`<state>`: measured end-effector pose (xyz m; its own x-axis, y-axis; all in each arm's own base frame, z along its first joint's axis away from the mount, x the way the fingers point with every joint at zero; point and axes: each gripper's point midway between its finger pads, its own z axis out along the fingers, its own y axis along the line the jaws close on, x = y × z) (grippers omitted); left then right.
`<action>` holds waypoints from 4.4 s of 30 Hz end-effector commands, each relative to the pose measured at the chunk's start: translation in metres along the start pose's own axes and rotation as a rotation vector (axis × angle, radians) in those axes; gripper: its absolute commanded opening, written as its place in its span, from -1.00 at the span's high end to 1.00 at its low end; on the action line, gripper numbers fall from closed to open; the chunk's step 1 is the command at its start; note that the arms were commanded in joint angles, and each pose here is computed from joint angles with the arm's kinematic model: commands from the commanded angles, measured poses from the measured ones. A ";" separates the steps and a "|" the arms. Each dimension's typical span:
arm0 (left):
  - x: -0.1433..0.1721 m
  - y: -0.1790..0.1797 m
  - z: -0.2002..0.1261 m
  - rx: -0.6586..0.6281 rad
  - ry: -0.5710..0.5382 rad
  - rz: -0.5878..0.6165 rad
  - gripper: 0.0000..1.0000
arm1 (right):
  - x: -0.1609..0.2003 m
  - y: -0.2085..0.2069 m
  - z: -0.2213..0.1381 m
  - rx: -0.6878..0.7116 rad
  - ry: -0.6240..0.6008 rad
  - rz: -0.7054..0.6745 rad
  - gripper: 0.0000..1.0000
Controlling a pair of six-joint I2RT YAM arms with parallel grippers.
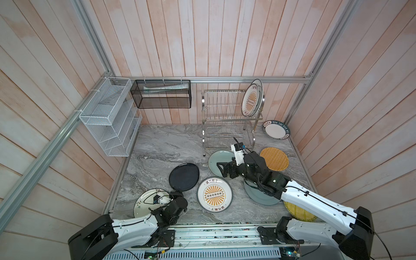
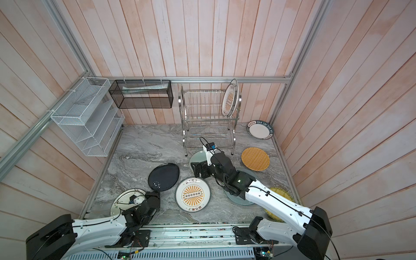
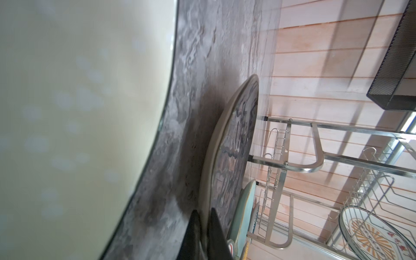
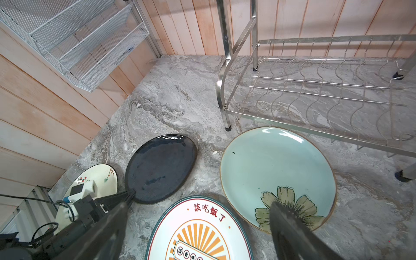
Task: Load plates into a dish rack
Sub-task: Pick up the plate from the center of the table, then place the plate on the dish rack.
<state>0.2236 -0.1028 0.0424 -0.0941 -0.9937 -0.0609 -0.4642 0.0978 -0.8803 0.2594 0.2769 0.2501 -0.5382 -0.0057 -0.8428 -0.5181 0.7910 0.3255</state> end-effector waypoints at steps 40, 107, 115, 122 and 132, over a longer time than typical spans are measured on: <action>0.025 -0.149 -0.024 0.495 0.462 0.277 1.00 | 0.015 -0.030 0.032 -0.242 0.101 0.191 -0.96; 0.048 -0.186 -0.036 0.596 0.653 0.548 -0.86 | -0.014 -0.007 0.063 -0.409 0.179 0.225 1.00; 0.040 -0.223 -0.055 0.657 0.635 0.684 -1.00 | -0.049 -0.015 0.037 -0.323 0.043 0.251 1.00; 0.024 -0.264 -0.090 0.755 0.513 0.887 -1.00 | -0.097 -0.005 -0.010 -0.308 -0.106 0.244 1.00; 0.015 -0.265 -0.097 0.814 0.368 1.074 -1.00 | -0.186 0.011 -0.085 -0.252 -0.360 0.177 1.00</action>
<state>0.2590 -0.1422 0.3370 -0.3892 -0.4115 -0.8241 0.6065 0.5589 -0.5655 0.3048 0.2485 0.3616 -0.5666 0.2408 -0.7880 -0.5354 0.6193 0.5743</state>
